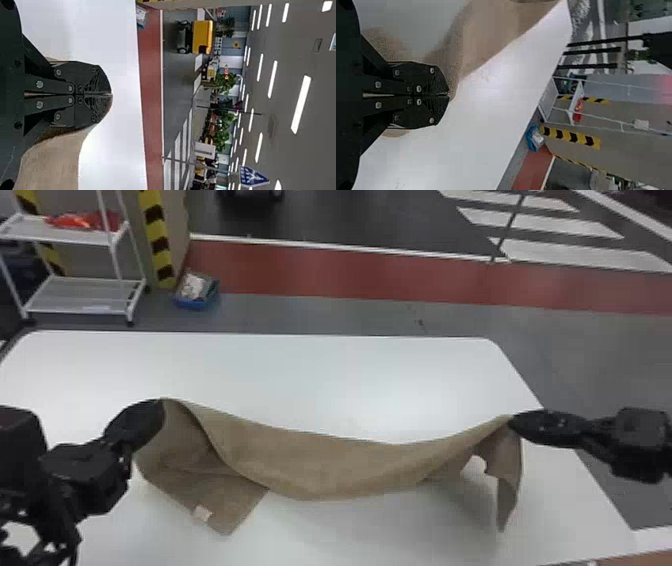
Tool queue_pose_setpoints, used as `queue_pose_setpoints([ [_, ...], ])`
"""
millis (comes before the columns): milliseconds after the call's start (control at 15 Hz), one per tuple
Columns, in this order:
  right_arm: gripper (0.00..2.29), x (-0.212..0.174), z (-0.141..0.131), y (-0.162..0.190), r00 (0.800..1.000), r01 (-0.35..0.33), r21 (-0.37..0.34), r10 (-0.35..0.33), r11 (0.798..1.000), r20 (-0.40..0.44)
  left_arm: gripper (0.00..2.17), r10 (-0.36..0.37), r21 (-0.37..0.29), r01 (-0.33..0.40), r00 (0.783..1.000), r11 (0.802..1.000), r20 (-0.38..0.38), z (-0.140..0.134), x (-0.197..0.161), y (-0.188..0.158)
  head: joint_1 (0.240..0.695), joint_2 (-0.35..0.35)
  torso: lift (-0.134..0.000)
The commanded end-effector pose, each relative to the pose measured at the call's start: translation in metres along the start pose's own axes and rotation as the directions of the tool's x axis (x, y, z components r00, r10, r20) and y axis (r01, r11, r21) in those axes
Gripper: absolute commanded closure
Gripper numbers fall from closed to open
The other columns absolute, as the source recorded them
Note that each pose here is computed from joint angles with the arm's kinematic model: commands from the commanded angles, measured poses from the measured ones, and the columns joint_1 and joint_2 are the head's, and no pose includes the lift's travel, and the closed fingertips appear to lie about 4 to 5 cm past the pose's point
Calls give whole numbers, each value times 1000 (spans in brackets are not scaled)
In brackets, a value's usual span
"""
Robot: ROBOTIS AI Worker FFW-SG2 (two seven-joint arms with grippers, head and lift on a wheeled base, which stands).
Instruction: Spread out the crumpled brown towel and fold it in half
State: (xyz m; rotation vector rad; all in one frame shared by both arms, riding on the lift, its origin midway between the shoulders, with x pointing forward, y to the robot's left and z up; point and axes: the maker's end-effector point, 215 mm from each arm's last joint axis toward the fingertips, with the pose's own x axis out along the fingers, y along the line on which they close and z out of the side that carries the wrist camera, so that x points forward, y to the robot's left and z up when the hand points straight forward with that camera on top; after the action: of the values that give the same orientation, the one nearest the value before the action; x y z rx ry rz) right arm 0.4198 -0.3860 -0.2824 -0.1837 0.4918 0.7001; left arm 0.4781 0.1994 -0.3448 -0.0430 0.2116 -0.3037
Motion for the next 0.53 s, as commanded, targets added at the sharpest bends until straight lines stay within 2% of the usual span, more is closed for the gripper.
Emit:
queue_pose_setpoints([
  [0,1298,-7,7,-53,993,-21,261,-11,965,120,2064,-1,5,1,1000,1000,0,0,2,-1,695,-219,-120],
  [67,1298,3,-13,-74,991,-36,365,-14,930,132,2064,3,8,-3,1000,1000,2,1,0,2,695,-249,-120],
  [133,1298,19,-44,-88,994,-57,478,5,877,110,2064,9,10,-9,1000,1000,1,1,-2,6,695,-264,-120],
  [200,1298,38,-80,-93,997,-65,552,31,832,71,2064,11,10,-11,1000,1000,1,0,-3,8,695,-274,-120],
  [333,1298,66,-138,-114,999,44,565,-22,824,-45,2064,10,12,-10,1000,1000,-1,0,-3,9,695,-285,-120],
  [467,1298,74,-152,-130,997,80,546,-71,834,-38,2064,9,14,-9,1000,1000,3,2,-2,10,695,-303,-120],
])
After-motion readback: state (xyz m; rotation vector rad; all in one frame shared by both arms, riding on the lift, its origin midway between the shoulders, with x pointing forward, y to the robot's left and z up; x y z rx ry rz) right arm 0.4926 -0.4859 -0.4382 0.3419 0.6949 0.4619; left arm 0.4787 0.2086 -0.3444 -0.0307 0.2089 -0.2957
